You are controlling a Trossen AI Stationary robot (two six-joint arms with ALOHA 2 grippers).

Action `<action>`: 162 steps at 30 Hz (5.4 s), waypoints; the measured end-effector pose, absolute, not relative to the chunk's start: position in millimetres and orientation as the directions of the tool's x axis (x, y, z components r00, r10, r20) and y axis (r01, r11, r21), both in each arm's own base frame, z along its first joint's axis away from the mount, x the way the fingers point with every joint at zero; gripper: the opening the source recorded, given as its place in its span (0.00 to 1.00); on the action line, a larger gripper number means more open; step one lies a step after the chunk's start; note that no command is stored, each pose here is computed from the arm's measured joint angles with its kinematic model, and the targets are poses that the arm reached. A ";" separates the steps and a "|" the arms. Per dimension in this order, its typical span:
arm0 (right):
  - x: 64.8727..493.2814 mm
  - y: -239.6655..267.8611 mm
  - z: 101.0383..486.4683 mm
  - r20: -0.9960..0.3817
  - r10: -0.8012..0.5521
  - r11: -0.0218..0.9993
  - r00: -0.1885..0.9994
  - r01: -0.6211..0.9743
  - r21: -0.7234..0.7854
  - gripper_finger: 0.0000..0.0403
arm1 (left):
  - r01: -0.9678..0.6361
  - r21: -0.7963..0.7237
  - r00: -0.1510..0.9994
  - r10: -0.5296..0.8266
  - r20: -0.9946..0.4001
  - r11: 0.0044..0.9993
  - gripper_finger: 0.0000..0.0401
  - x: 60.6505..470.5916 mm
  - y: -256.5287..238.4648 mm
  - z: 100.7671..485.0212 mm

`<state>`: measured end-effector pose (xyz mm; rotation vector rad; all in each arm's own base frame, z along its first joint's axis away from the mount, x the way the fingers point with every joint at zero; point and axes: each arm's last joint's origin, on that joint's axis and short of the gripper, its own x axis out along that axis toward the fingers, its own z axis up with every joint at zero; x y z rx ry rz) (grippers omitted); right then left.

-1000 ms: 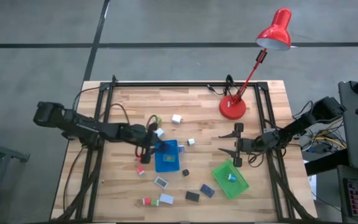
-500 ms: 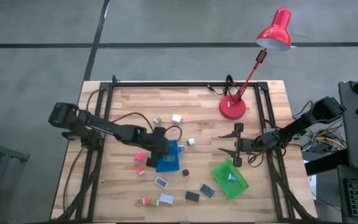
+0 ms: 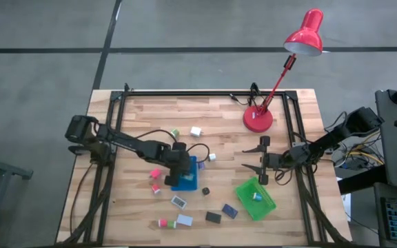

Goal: Pick & Place Office items
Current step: Put the top violet digital clock into the blue bin, then put the top white black charger adapter into the green bin

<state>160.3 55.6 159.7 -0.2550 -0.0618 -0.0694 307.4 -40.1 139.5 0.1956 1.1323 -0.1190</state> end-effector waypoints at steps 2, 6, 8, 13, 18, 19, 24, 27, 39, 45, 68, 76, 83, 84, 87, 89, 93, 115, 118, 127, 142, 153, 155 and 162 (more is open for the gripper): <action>160.3 55.6 159.7 0.070 -0.061 0.966 0.996 0.076 -0.249 0.56 | 0.193 0.095 0.419 0.005 -0.908 0.977 0.35 307.2 -40.1 139.5; 160.3 55.6 159.6 0.069 -0.061 0.966 0.996 0.076 -0.249 0.56 | 0.194 0.094 0.417 0.005 -0.909 0.977 0.35 306.7 -40.1 139.7; 160.3 55.6 159.6 0.069 -0.061 0.966 0.996 0.076 -0.249 0.56 | 0.194 0.094 0.417 0.005 -0.909 0.977 0.35 306.6 -40.0 139.5; 160.3 55.6 159.6 0.069 -0.061 0.966 0.996 0.076 -0.249 0.56 | 0.191 0.101 0.417 0.012 -0.909 0.976 0.35 306.4 -39.8 139.3; 160.3 55.6 159.6 0.069 -0.061 0.965 0.996 0.076 -0.249 0.56 | 0.173 0.093 0.416 0.013 -0.909 0.981 0.35 306.3 -39.8 139.2; 160.3 55.6 159.6 0.069 -0.061 0.965 0.996 0.076 -0.249 0.56 | 0.170 0.092 0.416 0.013 -0.909 0.981 0.35 306.3 -39.8 139.2; 160.3 55.6 159.5 0.068 -0.061 0.965 0.996 0.076 -0.249 0.56 | 0.146 0.090 0.416 0.021 -0.909 0.985 0.40 306.1 -39.5 139.1; 160.3 55.6 159.5 0.068 -0.061 0.965 0.996 0.076 -0.249 0.56 | 0.142 0.090 0.416 0.023 -0.909 0.986 0.52 306.1 -39.5 139.0; 160.3 55.7 159.4 0.067 -0.060 0.965 0.996 0.076 -0.250 0.56 | 0.155 0.062 0.412 -0.007 -0.911 0.986 0.57 305.8 -40.1 138.8; 160.3 55.7 158.9 0.062 -0.060 0.965 0.996 0.074 -0.252 0.56 | 0.148 0.074 0.433 0.002 -0.902 0.986 0.58 303.6 -39.5 146.9; 160.4 55.7 157.5 0.049 -0.060 0.967 0.997 0.071 -0.245 0.56 | 0.092 0.219 0.647 0.109 -0.755 0.971 0.58 310.2 -30.7 174.7; 160.4 55.7 157.6 0.050 -0.060 0.967 0.997 0.071 -0.244 0.56 | 0.100 0.246 0.692 0.110 -0.713 0.964 0.58 321.5 -28.5 191.7; 160.4 55.7 157.6 0.050 -0.061 0.967 0.997 0.072 -0.244 0.56 | 0.100 0.246 0.724 0.099 -0.683 0.964 0.58 330.9 -28.5 204.8; 160.4 55.6 157.6 0.050 -0.063 0.967 0.997 0.073 -0.244 0.56 | 0.101 0.244 0.726 0.096 -0.681 0.964 0.58 332.7 -28.6 205.3; 160.4 55.3 157.7 0.051 -0.071 0.967 0.996 0.081 -0.243 0.56 | 0.126 0.233 0.721 0.073 -0.690 0.964 0.58 339.7 -28.3 202.1; 160.4 54.9 157.4 0.048 -0.087 0.966 0.995 0.096 -0.239 0.56 | 0.128 0.237 0.712 0.077 -0.698 0.963 0.58 343.7 -26.8 198.4; 160.4 54.8 157.2 0.046 -0.089 0.966 0.995 0.097 -0.240 0.56 | 0.119 0.242 0.700 0.091 -0.708 0.963 0.58 352.7 -21.1 191.4; 160.5 54.9 155.3 0.028 -0.088 0.966 0.996 0.092 -0.243 0.56 | 0.095 0.139 0.527 0.069 -0.847 0.986 0.58 411.5 0.9 147.2; 160.5 54.9 154.8 0.023 -0.088 0.967 0.996 0.091 -0.236 0.56 | 0.095 0.139 0.524 0.069 -0.849 0.986 0.58 413.2 0.9 146.2; 160.5 55.0 154.0 0.016 -0.087 0.968 0.996 0.089 -0.235 0.56 | 0.082 0.126 0.515 0.066 -0.855 0.989 0.58 411.7 1.6 144.7; 160.5 55.0 154.6 0.022 -0.087 0.969 0.996 0.090 -0.232 0.56 | 0.063 0.082 0.527 0.037 -0.849 0.995 0.58 412.7 1.0 145.2; 160.5 55.0 154.7 0.022 -0.087 0.968 0.996 0.090 -0.232 0.56 | 0.041 0.056 0.522 0.027 -0.852 0.998 0.58 412.2 3.3 144.9; 160.5 55.0 154.7 0.022 -0.087 0.968 0.996 0.090 -0.232 0.56 | 0.049 0.041 0.518 0.010 -0.855 0.998 0.58 412.6 3.2 142.1; 160.5 55.0 154.8 0.024 -0.087 0.969 0.996 0.090 -0.232 0.56 | 0.052 0.034 0.486 0.004 -0.874 0.998 0.58 414.1 3.1 127.7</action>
